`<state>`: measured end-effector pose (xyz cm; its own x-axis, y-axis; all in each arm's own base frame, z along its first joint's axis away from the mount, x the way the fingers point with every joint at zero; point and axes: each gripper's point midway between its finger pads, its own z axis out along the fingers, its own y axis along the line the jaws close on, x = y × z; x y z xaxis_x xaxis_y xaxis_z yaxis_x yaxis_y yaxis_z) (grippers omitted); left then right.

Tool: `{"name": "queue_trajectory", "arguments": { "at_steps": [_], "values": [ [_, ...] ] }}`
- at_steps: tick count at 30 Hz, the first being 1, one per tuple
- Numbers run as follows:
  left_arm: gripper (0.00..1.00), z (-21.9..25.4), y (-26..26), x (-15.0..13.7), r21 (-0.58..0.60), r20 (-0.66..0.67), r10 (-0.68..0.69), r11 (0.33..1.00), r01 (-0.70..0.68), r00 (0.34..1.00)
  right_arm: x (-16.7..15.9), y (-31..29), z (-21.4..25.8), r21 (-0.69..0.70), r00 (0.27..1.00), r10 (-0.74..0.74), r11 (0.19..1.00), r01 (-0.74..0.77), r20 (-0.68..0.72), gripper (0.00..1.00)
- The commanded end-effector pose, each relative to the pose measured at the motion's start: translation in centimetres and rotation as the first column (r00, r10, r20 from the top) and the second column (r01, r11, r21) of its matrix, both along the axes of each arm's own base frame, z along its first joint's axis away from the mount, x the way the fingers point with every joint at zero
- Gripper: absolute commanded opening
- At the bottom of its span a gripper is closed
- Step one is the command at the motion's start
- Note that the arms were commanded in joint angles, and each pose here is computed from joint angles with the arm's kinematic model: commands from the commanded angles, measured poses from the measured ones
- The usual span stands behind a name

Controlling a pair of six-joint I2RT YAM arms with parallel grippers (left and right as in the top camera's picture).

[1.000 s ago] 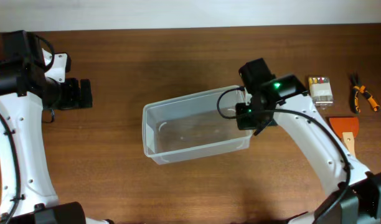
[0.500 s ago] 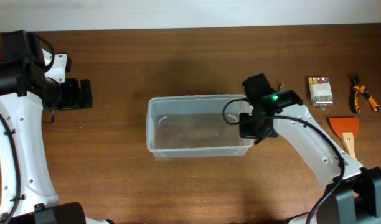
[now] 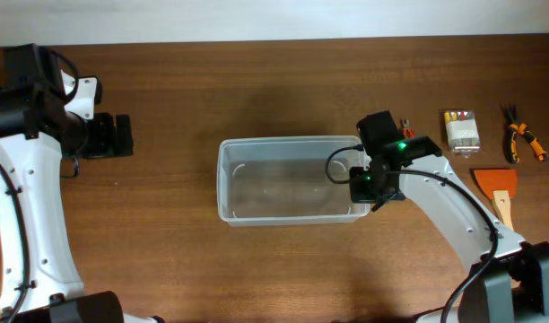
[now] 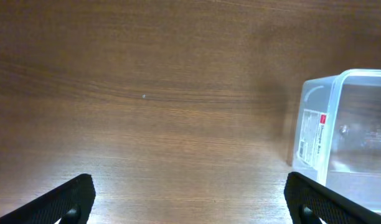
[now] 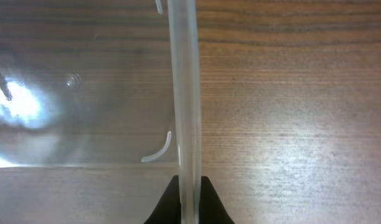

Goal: Pack container

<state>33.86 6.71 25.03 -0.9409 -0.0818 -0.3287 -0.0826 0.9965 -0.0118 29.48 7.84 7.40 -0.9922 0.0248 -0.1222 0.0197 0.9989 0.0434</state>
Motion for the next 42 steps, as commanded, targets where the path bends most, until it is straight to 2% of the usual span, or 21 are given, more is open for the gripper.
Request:
{"name": "queue_trajectory", "arguments": {
  "at_steps": [1, 9, 20, 27, 32, 42],
  "values": [
    [0.99, 0.17, -0.17, 0.18, -0.021, 0.007, 0.009, 1.000, -0.009, 1.000, -0.47, 0.00, -0.39, 0.008, 0.998, 0.065, 0.998, -0.065, -0.009, 0.04],
    [0.99, 0.18, -0.17, 0.22, -0.020, 0.009, 0.009, 1.000, -0.009, 1.000, -0.49, 0.34, -0.38, 0.016, 0.997, 0.075, 0.997, -0.075, -0.008, 0.04],
    [0.99, 0.15, -0.56, 0.17, -0.029, 0.005, 0.000, 1.000, 0.000, 1.000, -0.47, 0.33, -0.38, 0.035, 0.995, -0.101, 0.994, 0.101, -0.018, 0.04],
    [0.99, 0.14, -1.02, 0.19, -0.035, 0.004, -0.012, 0.999, 0.012, 1.000, -0.14, 0.44, -0.33, 0.040, 0.996, -0.094, 0.995, 0.094, -0.005, 0.05],
    [0.99, 0.14, -1.03, 0.19, -0.035, 0.004, -0.012, 0.999, 0.013, 1.000, -0.07, 0.52, -0.31, 0.034, 1.000, -0.009, 0.999, 0.009, 0.004, 0.05],
    [0.99, 0.12, -1.04, 0.13, -0.036, 0.001, -0.012, 0.999, 0.012, 1.000, -0.06, 0.52, -0.31, 0.030, 1.000, 0.013, 0.999, -0.014, 0.006, 0.05]
  ]
}}
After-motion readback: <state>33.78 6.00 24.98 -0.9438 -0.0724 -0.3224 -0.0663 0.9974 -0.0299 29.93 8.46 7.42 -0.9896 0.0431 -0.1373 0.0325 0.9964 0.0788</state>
